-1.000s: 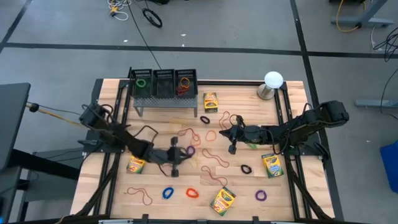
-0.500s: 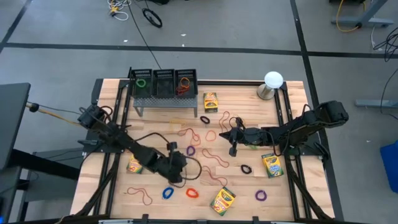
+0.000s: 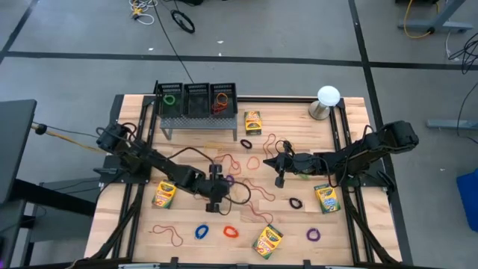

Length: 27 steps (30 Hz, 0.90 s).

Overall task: Pick & Place Office Desk Supplies
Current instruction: Put the left violet spiral keychain into the left black bin

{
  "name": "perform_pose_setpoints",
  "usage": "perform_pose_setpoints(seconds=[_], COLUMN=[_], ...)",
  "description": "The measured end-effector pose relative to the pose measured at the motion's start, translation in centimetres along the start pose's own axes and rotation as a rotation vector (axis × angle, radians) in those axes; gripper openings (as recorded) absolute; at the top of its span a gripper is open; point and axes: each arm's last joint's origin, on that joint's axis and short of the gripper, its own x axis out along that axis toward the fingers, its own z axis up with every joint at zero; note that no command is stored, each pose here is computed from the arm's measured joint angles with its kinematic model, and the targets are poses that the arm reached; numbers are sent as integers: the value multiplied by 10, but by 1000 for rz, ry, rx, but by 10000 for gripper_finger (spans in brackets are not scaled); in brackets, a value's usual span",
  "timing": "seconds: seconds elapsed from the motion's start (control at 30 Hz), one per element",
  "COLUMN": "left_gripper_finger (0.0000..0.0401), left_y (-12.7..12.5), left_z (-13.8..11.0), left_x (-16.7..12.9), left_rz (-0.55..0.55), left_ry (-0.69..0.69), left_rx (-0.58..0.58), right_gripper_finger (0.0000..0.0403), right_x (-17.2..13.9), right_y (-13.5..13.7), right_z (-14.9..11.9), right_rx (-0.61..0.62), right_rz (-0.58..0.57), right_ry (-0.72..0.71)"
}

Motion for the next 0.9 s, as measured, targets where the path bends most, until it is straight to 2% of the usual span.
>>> perform_pose_setpoints(seconds=[0.23, 0.33, 0.57, 0.67, 0.73, 0.9], left_gripper_finger=[194, 180, 168, 176, 185, 198], left_y=[31, 40, 28, 19, 16, 15], left_z=[13, 10, 11, 6, 3, 3], left_x=[10, 13, 10, 7, 6, 5], left_rz=[58, 76, 38, 26, 57, 75], left_ry=[-85, -58, -68, -31, -15, -26], left_rx=[-304, -356, -325, -308, -309, -308], right_gripper_finger=[5, 5, 5, 5, 5, 5], right_x=[0, 0, 0, 0, 0, 0], right_y=[0, 0, 0, 0, 0, 0], right_z=[0, 0, 0, 0, 0, 0], right_rx=[0, 0, 1, 1, 1, 0], right_rz=[0, 0, 0, 0, 0, 0], right_ry=[0, -1, -1, -1, -1, -1])
